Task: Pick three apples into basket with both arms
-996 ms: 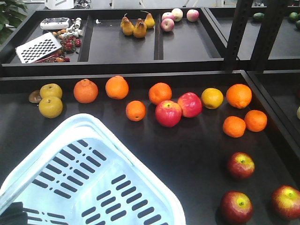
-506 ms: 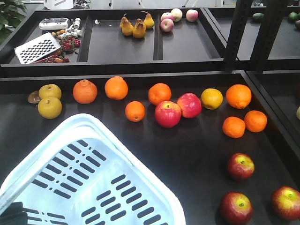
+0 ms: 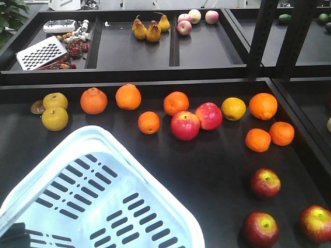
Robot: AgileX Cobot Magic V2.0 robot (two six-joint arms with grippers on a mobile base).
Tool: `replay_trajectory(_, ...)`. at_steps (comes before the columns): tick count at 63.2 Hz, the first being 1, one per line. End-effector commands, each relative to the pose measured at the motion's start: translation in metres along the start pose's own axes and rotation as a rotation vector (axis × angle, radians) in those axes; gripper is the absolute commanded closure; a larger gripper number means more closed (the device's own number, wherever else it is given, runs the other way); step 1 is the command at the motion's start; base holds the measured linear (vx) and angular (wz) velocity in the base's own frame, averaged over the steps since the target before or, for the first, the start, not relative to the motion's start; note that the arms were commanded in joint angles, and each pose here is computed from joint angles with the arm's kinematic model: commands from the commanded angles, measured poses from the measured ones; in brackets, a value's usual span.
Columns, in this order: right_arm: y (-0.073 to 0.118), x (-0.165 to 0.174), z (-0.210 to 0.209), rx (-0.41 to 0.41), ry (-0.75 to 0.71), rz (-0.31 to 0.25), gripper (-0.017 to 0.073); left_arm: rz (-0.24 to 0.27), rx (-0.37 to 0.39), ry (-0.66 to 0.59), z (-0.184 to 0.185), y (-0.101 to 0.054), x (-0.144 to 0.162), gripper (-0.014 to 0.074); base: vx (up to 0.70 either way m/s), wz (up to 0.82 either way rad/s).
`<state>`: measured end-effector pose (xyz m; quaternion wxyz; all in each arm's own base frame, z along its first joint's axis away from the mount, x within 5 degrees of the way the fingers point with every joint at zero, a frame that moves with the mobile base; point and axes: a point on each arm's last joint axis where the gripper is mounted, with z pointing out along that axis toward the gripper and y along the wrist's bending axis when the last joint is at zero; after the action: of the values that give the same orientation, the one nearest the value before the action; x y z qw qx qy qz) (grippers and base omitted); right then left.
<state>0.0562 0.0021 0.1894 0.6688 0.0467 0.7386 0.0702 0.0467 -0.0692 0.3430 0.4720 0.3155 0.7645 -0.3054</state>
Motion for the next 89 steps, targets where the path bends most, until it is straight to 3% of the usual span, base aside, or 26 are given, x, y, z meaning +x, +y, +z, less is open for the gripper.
replay_trajectory(1, 0.001, -0.002, 0.0, -0.014, -0.068, -0.014, 0.0564, -0.032, 0.005, -0.101, -0.004, -0.002, -0.015, 0.06, 0.0, 0.0)
replay_trajectory(53, 0.001, -0.003, 0.0, -0.015, -0.07, -0.014, 0.0564, -0.037, -0.028, -0.152, -0.004, 0.001, -0.02, 0.06, 0.0, 0.0)
replay_trajectory(71, 0.001, -0.003, 0.0, -0.015, -0.07, -0.014, 0.0564, -0.067, -0.063, -0.122, 0.015, 0.02, -0.035, 0.06, 0.0, 0.0)
replay_trajectory(74, 0.001, -0.003, 0.0, -0.015, -0.07, -0.014, 0.0564, -0.046, -0.054, -0.093, 0.021, 0.024, -0.04, 0.06, 0.0, 0.0)
replay_trajectory(82, 0.001, -0.003, 0.0, -0.015, -0.07, -0.014, 0.0564, 0.067, -0.044, -0.045, 0.039, 0.037, -0.063, 0.06, 0.0, 0.0)
replay_trajectory(89, 0.001, -0.003, 0.0, -0.015, -0.07, -0.014, 0.0564, 0.101, -0.029, 0.003, 0.064, 0.057, -0.087, 0.06, 0.0, 0.0)
